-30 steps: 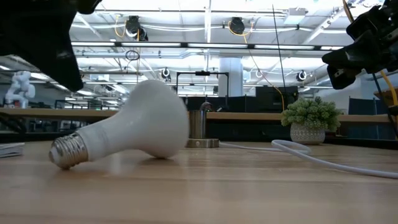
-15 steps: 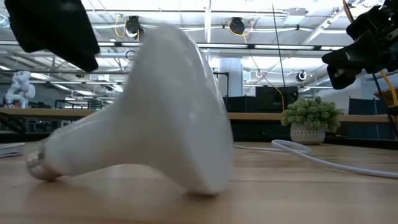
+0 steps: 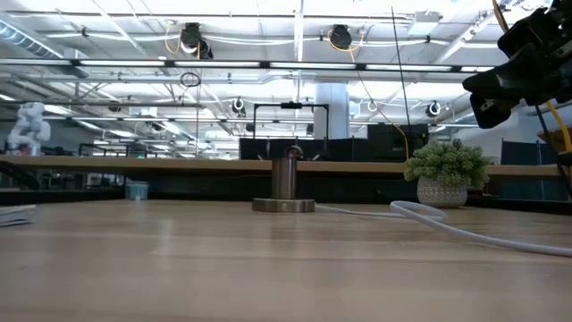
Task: Screw lightbulb
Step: Insert the lightbulb into the lamp
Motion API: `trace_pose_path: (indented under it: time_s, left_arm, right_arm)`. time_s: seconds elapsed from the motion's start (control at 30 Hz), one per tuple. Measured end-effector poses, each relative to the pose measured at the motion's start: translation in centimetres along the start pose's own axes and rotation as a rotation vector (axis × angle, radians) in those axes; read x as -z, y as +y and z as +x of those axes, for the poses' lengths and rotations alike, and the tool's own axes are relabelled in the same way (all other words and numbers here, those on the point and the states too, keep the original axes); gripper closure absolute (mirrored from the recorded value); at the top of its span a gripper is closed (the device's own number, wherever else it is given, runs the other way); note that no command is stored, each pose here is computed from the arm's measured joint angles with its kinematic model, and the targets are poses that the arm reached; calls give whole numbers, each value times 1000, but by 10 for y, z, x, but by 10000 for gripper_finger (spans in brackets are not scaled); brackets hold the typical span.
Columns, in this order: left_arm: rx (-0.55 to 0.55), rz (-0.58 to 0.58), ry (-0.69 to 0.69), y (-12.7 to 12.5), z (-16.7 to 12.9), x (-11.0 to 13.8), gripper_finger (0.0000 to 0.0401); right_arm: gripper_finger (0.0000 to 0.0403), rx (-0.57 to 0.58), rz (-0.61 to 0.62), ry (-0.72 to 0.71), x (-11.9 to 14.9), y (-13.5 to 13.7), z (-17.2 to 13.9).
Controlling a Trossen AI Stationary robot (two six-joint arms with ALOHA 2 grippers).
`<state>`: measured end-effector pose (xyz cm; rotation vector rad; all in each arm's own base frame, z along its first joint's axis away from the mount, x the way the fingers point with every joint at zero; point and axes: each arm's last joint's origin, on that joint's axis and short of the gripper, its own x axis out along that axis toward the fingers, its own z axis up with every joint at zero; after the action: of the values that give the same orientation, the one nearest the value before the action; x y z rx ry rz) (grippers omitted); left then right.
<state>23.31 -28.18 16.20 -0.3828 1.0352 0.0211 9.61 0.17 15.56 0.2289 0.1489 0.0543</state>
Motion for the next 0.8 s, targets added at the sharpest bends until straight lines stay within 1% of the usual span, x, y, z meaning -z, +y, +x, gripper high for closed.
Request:
trace_pose_path:
  time_s: [0.07,0.13,0.2,0.27,0.3,0.33,0.37,0.4,0.43,0.47,0.53,0.6,0.73,0.8]
  left_arm:
    - [-25,-84,48,3,27,8,227]
    - [-19,-190,61,4,43,9,227]
    - [-28,-272,16,5,52,8,227]
    - [-23,-344,-127,4,54,1,227]
    - [-28,-370,-232,4,53,-5,227]
    - [-57,-390,-335,8,54,-11,227]
    - [-91,-407,-404,14,53,-20,227]
    - [-90,-433,-474,15,48,-30,227]
    - [-74,-451,-519,13,44,-40,227]
    - [-55,-466,-532,13,41,-48,227]
    - [-55,-444,-490,17,41,-53,227]
    - [-57,-400,-440,20,45,-53,227]
    - [-48,-299,-442,19,38,-62,227]
    - [-44,-283,-432,18,36,-61,227]
  right_arm:
    - [403,0,0,-1,0,0,0]
    - [403,-1,-1,-3,0,0,0]
    - [403,-2,0,0,0,0,0]
    - [403,-2,0,1,0,0,0]
    - [403,-2,0,0,0,0,0]
    - [403,-2,0,-1,0,0,0]
    - [403,-2,0,1,0,0,0]
    - [403,-3,0,0,0,0,0]
    - [403,-3,0,0,0,0,0]
    - [403,-2,0,1,0,0,0]
    - [403,-4,0,1,0,0,0]
    - [403,-4,0,0,0,0,0]
    - [403,-4,0,1,0,0,0]
    - [403,-3,0,0,0,0,0]
